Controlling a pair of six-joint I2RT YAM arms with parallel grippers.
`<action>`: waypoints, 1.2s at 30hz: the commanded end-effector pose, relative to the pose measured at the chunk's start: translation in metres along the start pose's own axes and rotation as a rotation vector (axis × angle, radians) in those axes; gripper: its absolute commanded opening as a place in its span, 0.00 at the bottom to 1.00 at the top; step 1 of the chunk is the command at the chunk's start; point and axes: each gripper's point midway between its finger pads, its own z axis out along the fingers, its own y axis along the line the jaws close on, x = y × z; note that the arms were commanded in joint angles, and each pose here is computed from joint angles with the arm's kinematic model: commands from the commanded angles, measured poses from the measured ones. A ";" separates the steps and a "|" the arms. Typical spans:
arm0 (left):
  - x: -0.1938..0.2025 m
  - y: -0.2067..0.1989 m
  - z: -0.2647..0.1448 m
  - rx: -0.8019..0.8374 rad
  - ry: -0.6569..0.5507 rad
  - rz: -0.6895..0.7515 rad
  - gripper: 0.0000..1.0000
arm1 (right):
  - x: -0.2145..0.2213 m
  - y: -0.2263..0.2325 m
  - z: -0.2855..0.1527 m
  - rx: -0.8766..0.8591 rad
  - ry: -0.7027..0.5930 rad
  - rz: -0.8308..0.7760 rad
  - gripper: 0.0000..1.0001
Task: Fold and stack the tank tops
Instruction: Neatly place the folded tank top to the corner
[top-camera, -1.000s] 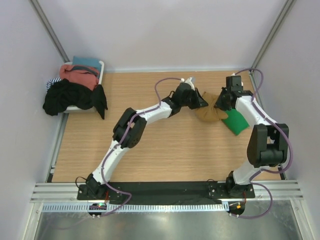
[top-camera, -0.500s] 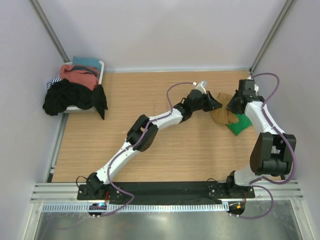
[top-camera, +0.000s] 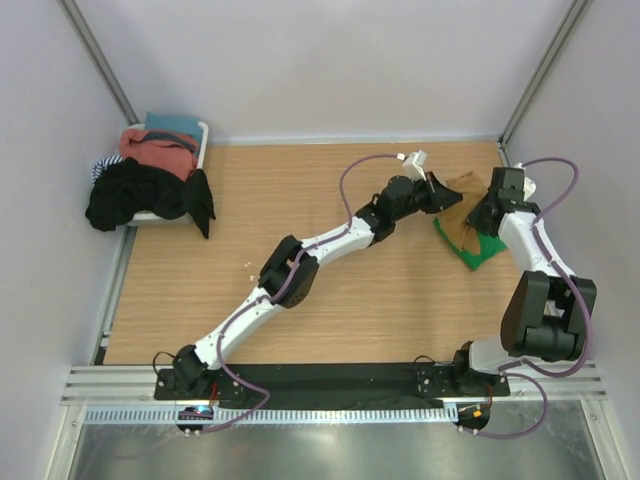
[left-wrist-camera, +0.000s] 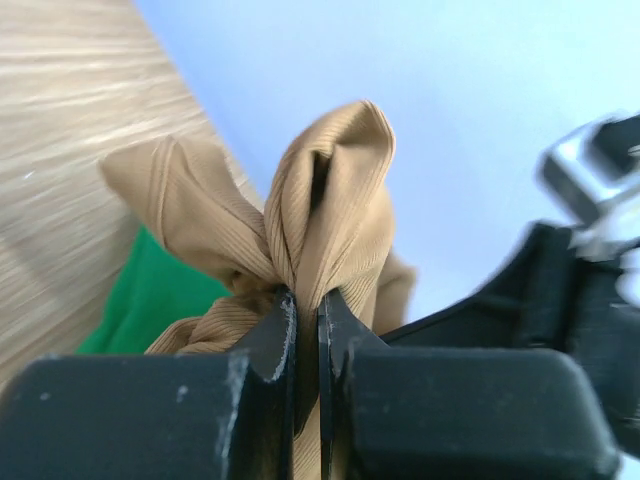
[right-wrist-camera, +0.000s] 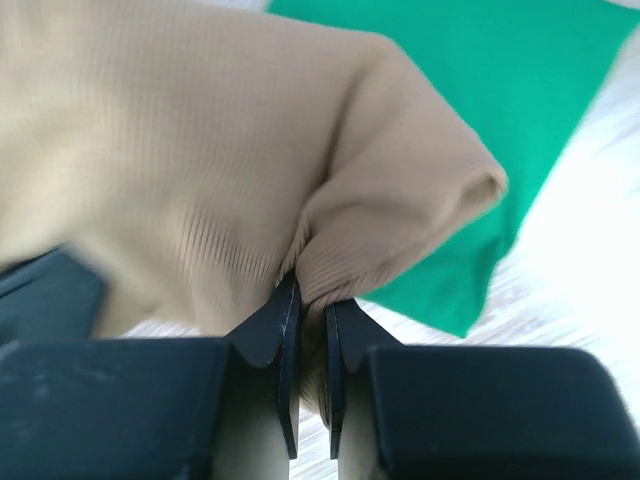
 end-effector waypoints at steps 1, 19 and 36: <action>-0.031 -0.048 0.006 0.113 -0.138 0.058 0.00 | -0.008 -0.011 -0.004 0.003 -0.041 0.061 0.01; -0.007 -0.021 0.011 0.047 -0.132 0.021 0.00 | -0.010 -0.038 -0.001 0.068 -0.057 0.110 0.01; 0.010 -0.010 0.018 -0.005 -0.203 0.041 0.15 | 0.004 -0.070 0.025 0.165 -0.056 0.173 0.01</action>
